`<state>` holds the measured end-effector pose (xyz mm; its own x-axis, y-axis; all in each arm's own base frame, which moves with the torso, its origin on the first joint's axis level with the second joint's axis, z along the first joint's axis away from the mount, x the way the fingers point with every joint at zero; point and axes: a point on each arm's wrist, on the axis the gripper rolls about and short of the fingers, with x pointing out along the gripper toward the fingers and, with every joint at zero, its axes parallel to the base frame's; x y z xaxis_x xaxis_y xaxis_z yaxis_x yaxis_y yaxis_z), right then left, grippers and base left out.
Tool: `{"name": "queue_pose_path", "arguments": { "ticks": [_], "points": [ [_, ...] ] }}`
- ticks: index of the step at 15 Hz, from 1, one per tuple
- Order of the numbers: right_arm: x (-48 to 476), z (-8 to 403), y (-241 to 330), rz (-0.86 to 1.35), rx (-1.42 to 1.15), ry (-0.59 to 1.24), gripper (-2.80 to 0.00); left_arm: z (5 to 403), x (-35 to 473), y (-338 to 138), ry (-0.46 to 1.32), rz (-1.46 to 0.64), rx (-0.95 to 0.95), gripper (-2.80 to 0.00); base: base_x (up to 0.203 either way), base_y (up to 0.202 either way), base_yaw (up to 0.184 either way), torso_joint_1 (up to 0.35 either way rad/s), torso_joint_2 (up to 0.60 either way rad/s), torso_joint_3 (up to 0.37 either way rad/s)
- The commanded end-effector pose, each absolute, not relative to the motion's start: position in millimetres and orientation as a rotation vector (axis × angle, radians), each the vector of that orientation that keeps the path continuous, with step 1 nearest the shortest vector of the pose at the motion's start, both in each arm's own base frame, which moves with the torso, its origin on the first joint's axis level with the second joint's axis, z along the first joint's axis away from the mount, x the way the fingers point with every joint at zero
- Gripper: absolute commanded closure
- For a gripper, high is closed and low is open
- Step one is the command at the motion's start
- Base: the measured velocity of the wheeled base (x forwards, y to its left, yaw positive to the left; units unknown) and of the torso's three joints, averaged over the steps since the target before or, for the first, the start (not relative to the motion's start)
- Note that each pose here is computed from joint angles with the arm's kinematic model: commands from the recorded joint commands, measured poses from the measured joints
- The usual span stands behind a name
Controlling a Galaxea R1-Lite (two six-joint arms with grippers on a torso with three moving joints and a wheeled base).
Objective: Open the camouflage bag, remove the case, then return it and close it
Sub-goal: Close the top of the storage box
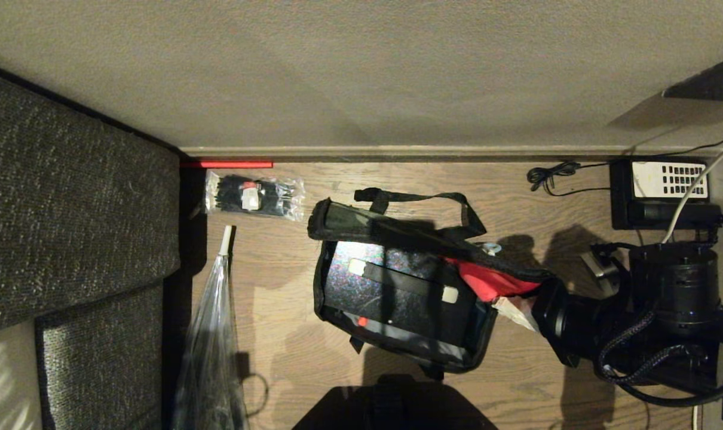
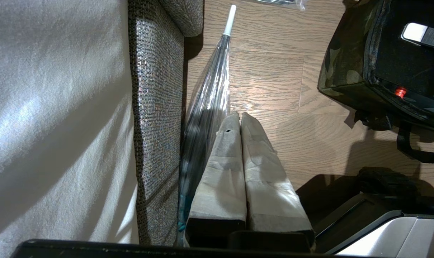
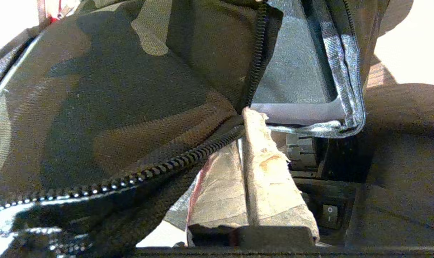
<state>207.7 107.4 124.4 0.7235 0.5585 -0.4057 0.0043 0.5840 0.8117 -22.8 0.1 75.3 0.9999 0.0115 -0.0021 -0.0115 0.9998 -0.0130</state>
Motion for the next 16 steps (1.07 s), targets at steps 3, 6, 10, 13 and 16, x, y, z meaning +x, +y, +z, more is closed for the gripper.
{"name": "queue_pose_path", "arguments": {
  "ticks": [3,6,10,13,16],
  "points": [
    [207.3,122.5,110.3,0.364,0.893,0.718,0.00,74.8,-22.8,0.1,0.002,0.012,-0.014,0.00,0.000,0.000,0.000,0.000,0.00,0.000],
    [200.5,115.3,116.2,0.381,0.847,0.769,-2.80,74.8,-22.8,0.1,0.002,0.012,-0.014,0.00,0.000,0.000,0.000,0.000,0.00,0.000],
    [177.1,103.4,132.6,0.450,0.788,0.862,-2.80,74.4,-22.7,0.1,0.003,0.012,-0.012,0.00,0.000,0.000,0.000,0.000,0.00,0.000],
    [174.4,100.4,133.2,0.438,0.776,0.873,-2.80,74.9,-22.8,0.1,0.001,0.012,-0.014,0.00,0.000,0.000,0.000,0.000,0.00,0.000],
    [183.2,105.4,132.9,0.395,0.784,0.819,-2.80,74.9,-22.8,0.1,0.001,0.012,-0.014,0.00,0.000,0.000,0.000,0.000,0.00,0.000]
  ]
}}
